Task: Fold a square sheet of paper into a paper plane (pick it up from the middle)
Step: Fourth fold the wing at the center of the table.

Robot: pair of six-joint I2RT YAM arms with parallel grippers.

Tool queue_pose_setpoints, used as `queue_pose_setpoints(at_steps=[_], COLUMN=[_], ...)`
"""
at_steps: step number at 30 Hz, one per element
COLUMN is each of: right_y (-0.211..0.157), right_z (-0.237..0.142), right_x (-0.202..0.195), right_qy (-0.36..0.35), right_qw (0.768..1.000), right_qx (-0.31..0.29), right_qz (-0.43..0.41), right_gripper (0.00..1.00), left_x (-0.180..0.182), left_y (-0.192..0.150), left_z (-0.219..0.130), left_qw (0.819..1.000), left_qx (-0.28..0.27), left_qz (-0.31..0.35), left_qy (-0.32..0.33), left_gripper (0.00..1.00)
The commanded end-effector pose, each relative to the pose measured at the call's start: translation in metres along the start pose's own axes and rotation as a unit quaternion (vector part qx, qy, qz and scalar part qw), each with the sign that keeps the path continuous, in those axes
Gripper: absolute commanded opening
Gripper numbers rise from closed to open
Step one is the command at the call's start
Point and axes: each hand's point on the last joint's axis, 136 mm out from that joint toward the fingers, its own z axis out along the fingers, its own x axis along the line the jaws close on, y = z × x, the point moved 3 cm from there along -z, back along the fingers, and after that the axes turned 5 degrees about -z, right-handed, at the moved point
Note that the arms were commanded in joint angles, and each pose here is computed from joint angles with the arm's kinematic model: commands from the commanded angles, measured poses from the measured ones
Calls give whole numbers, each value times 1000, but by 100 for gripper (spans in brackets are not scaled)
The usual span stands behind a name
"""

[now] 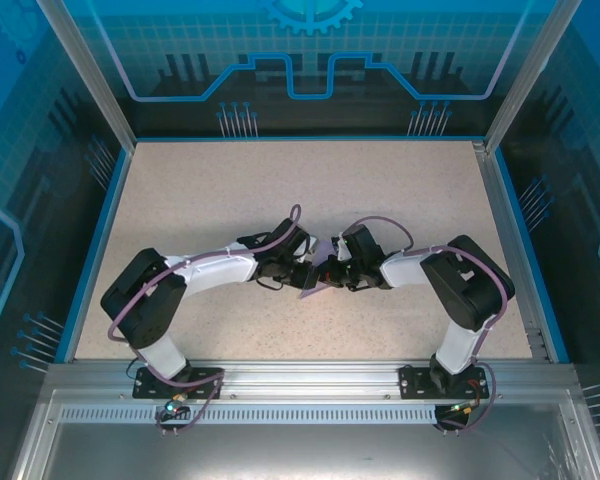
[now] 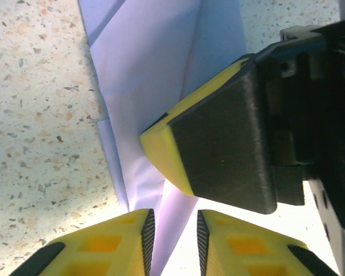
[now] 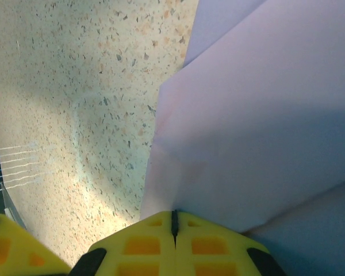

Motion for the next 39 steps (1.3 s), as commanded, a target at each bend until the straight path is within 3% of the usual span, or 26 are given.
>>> queue_pose_setpoints(at_steps=[1, 4, 10, 39], right_y=[-62, -63, -63, -67], right_z=[7, 7, 4, 1], right_x=[-80, -79, -77, -82], right_qy=[-152, -149, -148, -148], right_qw=[983, 984, 983, 983], right_qx=[87, 89, 94, 97], right_qz=[51, 50, 47, 50], right_gripper=[4, 4, 4, 4], left_x=[-9, -7, -2, 26], left_y=[-6, -12, -15, -48], left_z=[1, 11, 22, 39], left_qw=[999, 999, 999, 997], left_qx=[21, 35, 43, 78], left_qz=[9, 10, 12, 4], left_qy=[-26, -32, -29, 4], left_gripper=[24, 18, 16, 14])
